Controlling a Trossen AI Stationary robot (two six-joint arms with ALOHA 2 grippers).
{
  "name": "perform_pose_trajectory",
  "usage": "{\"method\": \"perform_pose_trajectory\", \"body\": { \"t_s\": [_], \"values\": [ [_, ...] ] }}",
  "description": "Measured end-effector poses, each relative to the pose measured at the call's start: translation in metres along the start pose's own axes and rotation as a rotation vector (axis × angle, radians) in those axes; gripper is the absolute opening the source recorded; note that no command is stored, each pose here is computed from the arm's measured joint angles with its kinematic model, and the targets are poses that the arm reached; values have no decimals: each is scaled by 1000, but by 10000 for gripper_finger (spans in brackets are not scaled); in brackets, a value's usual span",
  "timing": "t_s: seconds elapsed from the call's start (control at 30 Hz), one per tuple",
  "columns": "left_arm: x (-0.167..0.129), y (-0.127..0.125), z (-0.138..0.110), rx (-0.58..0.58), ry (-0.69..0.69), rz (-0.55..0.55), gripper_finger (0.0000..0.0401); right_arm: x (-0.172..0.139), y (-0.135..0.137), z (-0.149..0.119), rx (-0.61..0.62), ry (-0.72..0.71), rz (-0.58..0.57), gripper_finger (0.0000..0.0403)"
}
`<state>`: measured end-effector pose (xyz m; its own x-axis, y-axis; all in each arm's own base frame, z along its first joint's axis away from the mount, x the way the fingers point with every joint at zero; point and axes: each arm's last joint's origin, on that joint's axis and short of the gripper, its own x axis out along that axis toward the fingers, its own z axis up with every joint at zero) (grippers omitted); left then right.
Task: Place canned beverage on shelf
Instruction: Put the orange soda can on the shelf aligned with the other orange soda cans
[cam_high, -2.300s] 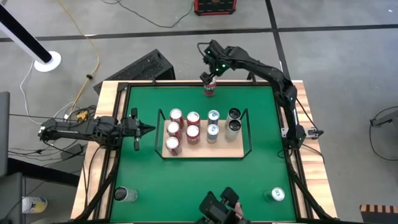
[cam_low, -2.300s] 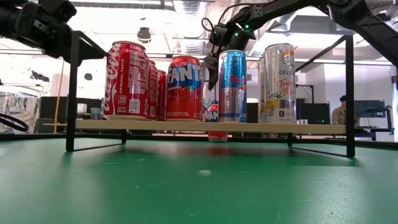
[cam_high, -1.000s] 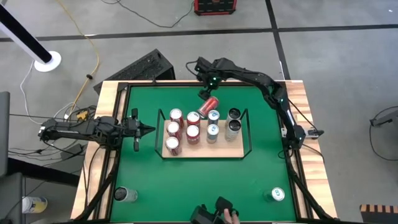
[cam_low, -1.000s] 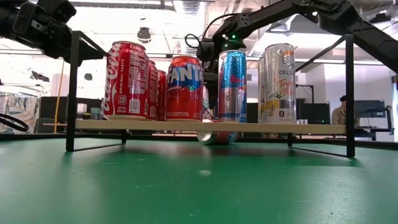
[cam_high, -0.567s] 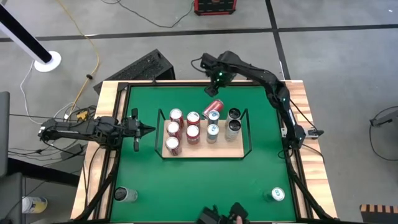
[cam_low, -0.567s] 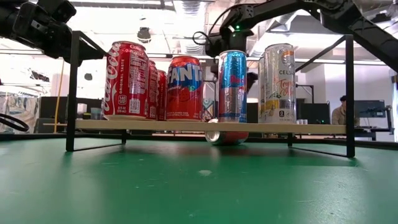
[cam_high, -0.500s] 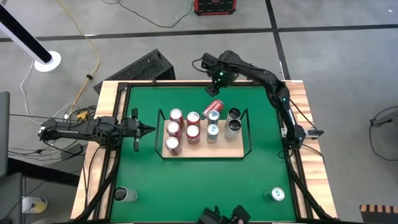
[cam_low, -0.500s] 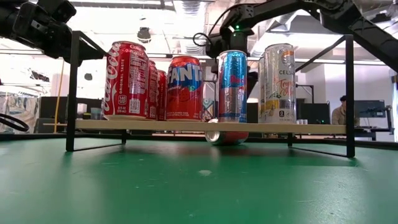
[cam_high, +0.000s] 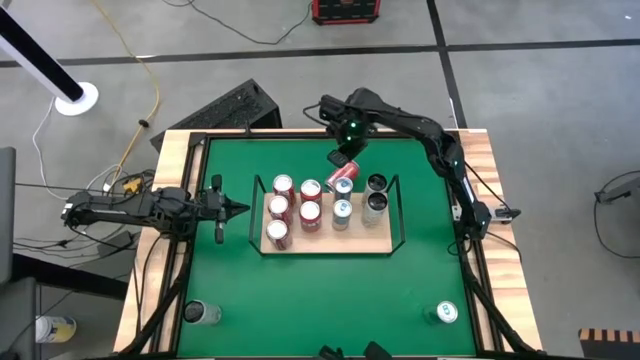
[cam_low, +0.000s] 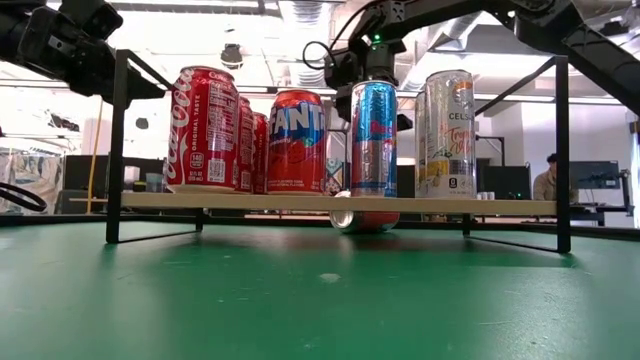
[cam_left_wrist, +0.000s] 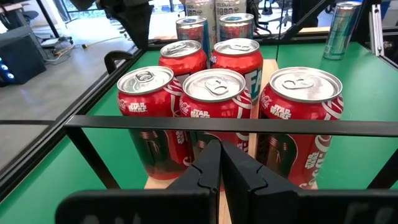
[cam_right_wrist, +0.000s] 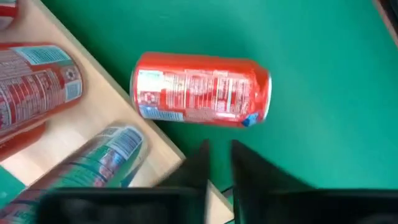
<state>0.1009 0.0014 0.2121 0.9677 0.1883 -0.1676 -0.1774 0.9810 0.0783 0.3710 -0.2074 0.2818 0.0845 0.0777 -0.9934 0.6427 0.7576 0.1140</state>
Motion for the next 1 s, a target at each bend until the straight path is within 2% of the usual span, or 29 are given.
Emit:
{"method": "perform_pose_trajectory", "body": {
  "t_s": [0.07, 0.1, 0.23, 0.37, 0.5, 0.77, 1.0],
  "values": [
    [0, 0, 0, 0, 1, 0, 0, 0, 1, 2, -19, -20, 20, 39],
    [0, 0, 0, 0, 1, 0, 0, 0, 1, 3, -31, -31, 40, 22],
    [0, 0, 0, 0, 1, 0, 0, 0, 2, 6, -42, -35, 155, 21],
    [0, 0, -1, 1, 5, 0, 0, 11, 2, 6, -40, -3, 203, 16],
    [0, 0, -2, -2, 17, 2, 0, 31, -1, 4, -29, 53, 197, 16],
    [0, 0, -2, -2, 19, 2, 0, 47, -4, 7, -35, 36, 200, 17],
    [0, 0, -2, -3, 19, 2, 0, 50, -6, 18, -24, -69, 210, 17]
  ]
}}
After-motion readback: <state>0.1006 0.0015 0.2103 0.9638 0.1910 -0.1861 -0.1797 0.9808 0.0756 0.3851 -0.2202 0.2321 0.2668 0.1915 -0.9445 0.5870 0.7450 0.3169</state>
